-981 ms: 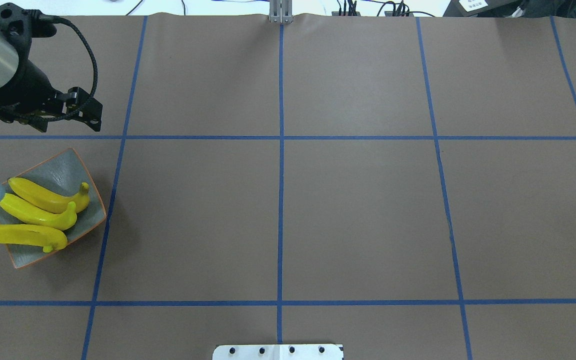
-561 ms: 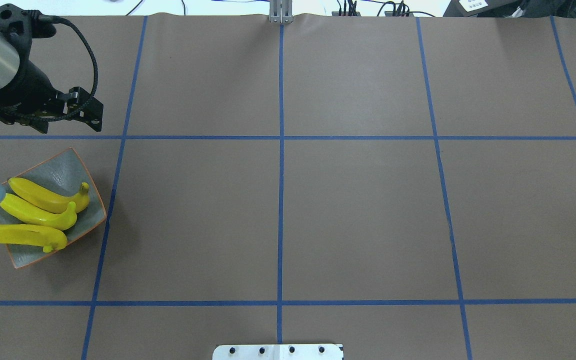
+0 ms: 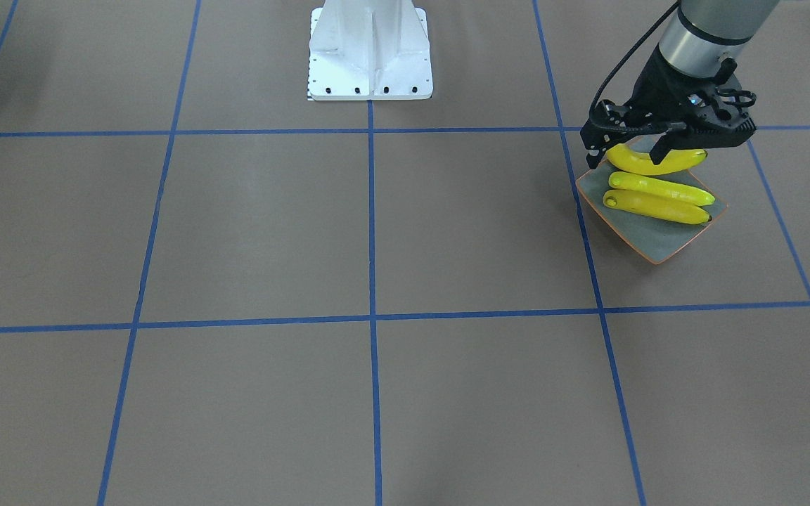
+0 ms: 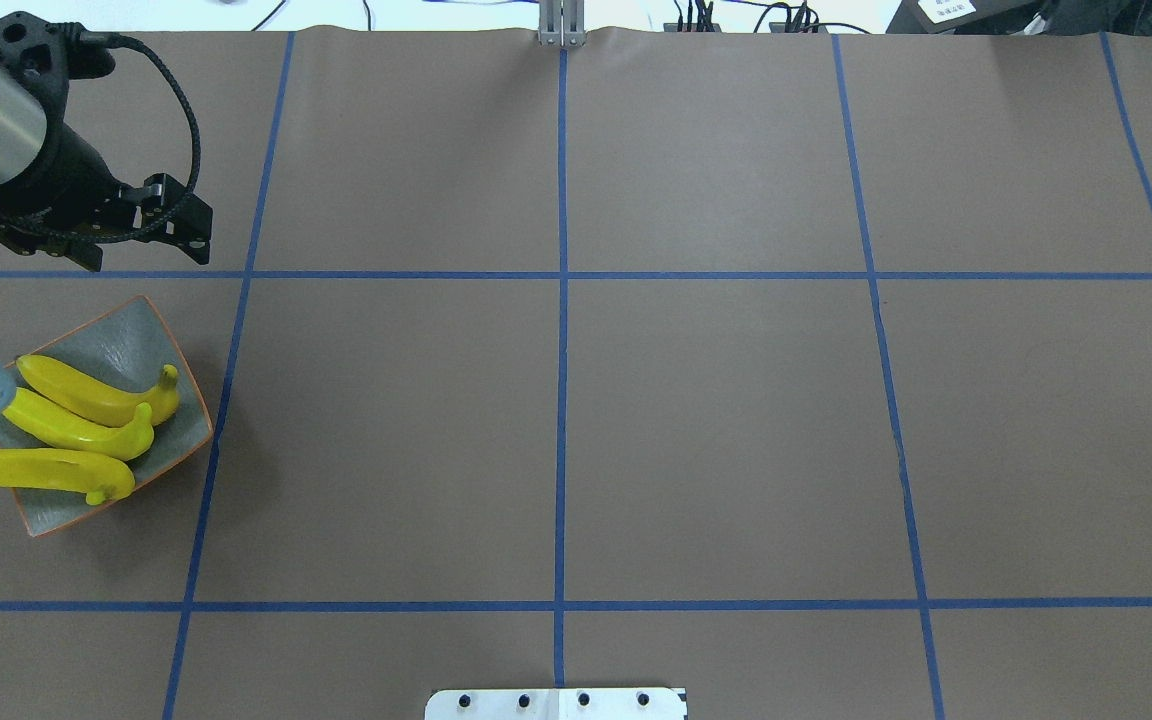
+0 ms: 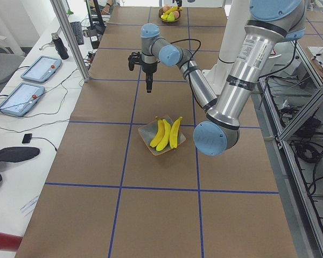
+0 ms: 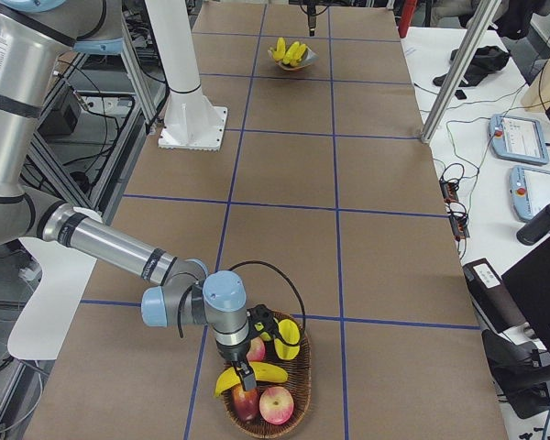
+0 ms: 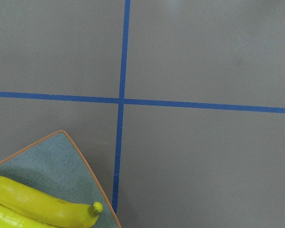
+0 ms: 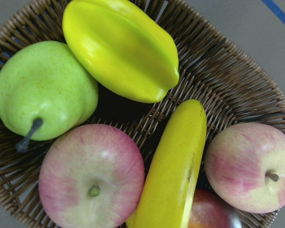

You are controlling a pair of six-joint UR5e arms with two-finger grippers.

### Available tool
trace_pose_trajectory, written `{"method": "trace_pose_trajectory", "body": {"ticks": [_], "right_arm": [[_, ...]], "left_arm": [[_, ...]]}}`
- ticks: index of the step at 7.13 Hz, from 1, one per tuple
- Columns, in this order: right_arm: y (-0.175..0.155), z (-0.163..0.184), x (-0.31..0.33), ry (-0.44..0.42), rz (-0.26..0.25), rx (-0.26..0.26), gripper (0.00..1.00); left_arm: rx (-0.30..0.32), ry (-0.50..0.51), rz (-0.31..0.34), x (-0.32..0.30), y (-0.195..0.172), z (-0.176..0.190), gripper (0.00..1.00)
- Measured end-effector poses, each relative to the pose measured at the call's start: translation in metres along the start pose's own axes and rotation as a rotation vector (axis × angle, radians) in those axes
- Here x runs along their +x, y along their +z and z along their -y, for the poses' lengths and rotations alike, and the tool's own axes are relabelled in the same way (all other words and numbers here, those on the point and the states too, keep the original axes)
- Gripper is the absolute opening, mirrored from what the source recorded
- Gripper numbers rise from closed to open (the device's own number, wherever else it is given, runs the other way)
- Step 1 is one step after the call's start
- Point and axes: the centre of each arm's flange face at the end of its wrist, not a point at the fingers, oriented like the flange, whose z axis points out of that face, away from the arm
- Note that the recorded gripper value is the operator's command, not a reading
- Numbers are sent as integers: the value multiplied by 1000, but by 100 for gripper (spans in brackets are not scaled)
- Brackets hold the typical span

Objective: Transfer all bananas from basket to plate

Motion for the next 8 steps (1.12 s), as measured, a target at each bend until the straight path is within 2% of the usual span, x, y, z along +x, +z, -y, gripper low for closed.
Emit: {"method": "trace_pose_trajectory", "body": {"ticks": [3, 6, 8], "right_arm": [[4, -6, 2, 59, -11, -55, 100], [6, -2, 2, 118, 11, -60, 100], [8, 5, -1, 111, 16, -62, 99]], "left_arm": [[1, -21, -5, 1, -1, -1, 100], [2, -23, -8, 2, -2, -1, 100], [2, -23, -8, 2, -2, -2, 100]]}}
